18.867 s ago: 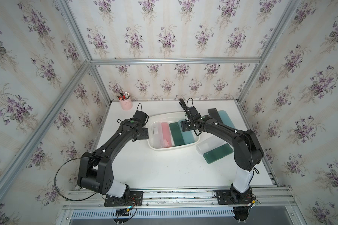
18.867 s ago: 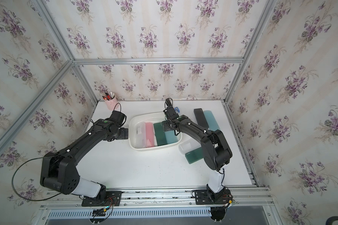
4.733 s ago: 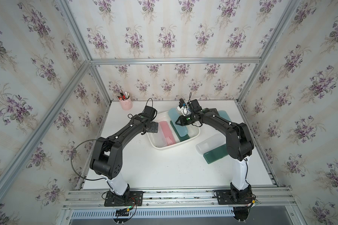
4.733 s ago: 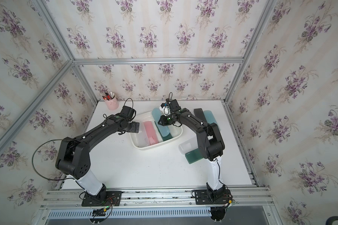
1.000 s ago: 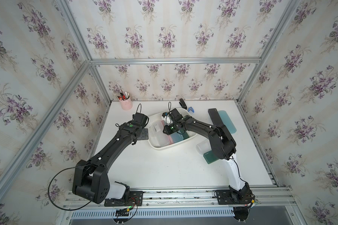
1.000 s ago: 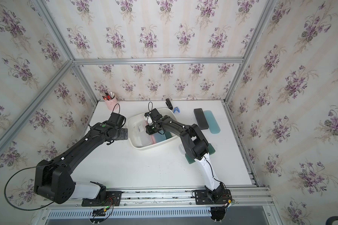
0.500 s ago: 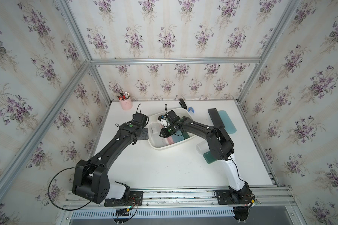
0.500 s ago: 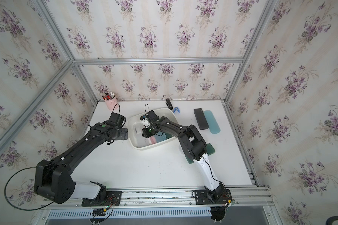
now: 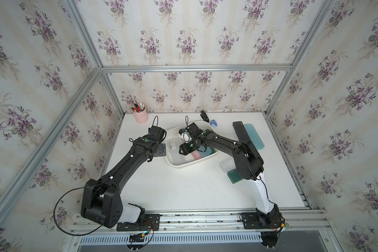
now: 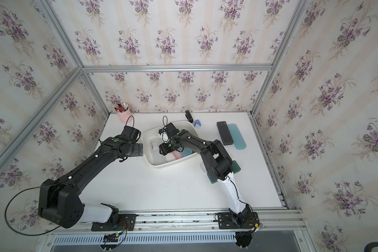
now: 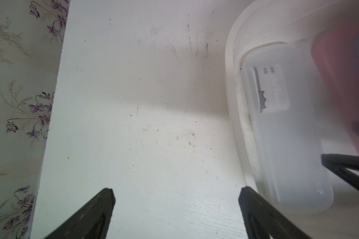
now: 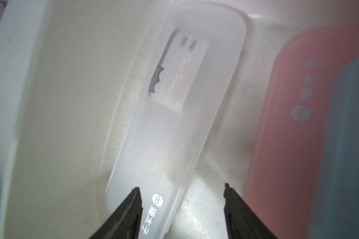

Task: Put the pencil case into the storage box
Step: Adjust the pencil case in the storage box, then adjust the storage box at the center of the board.

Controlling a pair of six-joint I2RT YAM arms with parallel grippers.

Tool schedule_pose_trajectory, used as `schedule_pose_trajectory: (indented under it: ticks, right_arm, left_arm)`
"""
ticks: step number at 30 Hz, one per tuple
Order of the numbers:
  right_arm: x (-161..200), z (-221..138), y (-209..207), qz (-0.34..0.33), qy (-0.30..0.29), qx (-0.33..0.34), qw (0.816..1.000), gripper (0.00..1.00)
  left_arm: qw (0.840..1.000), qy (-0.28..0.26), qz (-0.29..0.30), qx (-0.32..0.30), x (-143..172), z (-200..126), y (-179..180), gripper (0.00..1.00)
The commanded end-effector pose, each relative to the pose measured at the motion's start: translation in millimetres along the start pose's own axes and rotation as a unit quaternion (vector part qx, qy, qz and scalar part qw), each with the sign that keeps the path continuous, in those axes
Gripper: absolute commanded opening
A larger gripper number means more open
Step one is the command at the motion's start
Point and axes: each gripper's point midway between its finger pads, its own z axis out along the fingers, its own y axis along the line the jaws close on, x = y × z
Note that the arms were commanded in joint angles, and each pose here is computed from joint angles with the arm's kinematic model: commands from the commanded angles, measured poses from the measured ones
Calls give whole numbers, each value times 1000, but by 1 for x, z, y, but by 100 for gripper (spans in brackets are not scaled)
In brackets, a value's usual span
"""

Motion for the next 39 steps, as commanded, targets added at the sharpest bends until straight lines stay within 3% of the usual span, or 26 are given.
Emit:
schedule_pose_trajectory:
  ticks: [1,6,9,15,20,39]
  right_arm:
    - [-25,-26,11,-13,-45,-7,999,67]
    - [-46,-60,23,-15,-84,-24,996,68]
    - [-50,-77,0,-1,-96,16,995,69]
    - [-34,-121,-122,102,-128,130,978,69]
    - [-7,-132,-172,132,-120,179,968,67]
    - [37,-104,-177,177,-87,154,968,64]
  left_arm:
    - [1000,-9,-2,5,-6,-4,-1,99]
    - [1000,-13,-8,15,-10,-7,-5,99]
    - [999,-9,-12,30,-10,-6,-11,99]
    - [997,28,-16,74,8,16,-48,99]
    - [995,46,-20,91,18,34,-68,99]
    - [996,33,-13,86,-28,76,-106,98]
